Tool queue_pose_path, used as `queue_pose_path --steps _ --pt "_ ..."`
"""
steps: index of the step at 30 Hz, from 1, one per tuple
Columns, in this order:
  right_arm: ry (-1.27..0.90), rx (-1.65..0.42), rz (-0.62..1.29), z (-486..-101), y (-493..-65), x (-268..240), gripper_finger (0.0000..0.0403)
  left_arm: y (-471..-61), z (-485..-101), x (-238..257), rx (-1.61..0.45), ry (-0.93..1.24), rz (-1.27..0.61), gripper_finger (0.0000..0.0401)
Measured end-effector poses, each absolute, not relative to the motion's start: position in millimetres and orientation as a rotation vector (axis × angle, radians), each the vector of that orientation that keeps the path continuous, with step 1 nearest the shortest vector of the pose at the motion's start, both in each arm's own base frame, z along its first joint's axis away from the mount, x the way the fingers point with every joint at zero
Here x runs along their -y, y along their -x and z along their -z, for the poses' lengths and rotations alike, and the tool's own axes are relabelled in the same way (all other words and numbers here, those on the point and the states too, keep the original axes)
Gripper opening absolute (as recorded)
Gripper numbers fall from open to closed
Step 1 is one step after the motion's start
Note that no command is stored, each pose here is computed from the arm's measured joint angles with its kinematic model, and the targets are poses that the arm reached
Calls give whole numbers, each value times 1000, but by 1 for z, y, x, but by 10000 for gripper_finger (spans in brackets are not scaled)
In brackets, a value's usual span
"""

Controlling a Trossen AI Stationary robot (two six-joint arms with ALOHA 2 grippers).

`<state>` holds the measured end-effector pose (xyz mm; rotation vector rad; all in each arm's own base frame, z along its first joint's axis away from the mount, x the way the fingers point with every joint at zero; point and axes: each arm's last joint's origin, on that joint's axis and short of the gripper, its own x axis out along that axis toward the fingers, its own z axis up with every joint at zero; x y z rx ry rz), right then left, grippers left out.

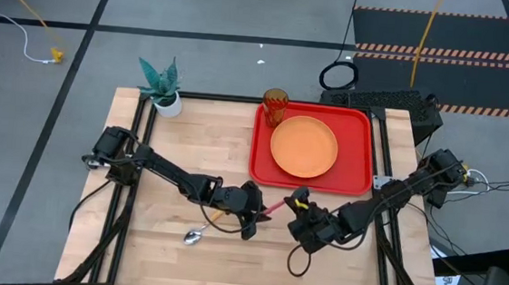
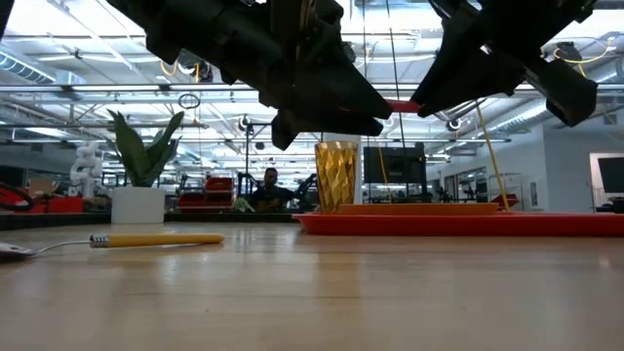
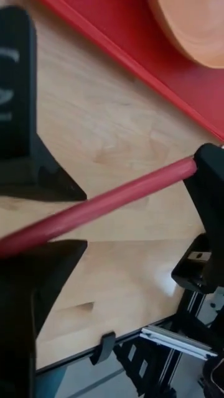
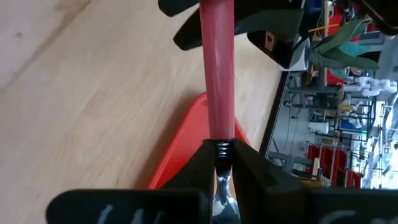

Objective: Pick and place plate/cup/fork/spoon on tray
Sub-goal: Put the pink fork on the red serving tray to the right of the orange plate

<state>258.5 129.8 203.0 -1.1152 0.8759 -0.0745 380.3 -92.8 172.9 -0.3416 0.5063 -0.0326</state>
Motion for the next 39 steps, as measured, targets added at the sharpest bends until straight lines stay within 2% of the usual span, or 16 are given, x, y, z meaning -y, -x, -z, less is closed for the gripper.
queue_pose_path --steps 8,17,20,25,30,34,39 --pt "1123 -884 66 -203 -258 -129 22 -380 -170 88 -518 324 3 27" --pt "1052 -862 89 -203 -257 -133 29 -380 -169 85 -537 290 21 31" --pt "952 -825 183 -204 -258 -133 53 -380 -172 81 -530 267 19 25" --pt "787 -649 391 -213 -261 -142 118 -384 -176 69 -507 228 21 24" --pt "660 -548 475 -219 -259 -150 173 -385 -177 61 -509 196 22 24" --pt "481 -473 496 -224 -255 -156 195 -384 -185 56 -483 148 27 25" --pt "229 -363 512 -241 -245 -159 200 -377 -210 42 -426 65 -30 23"
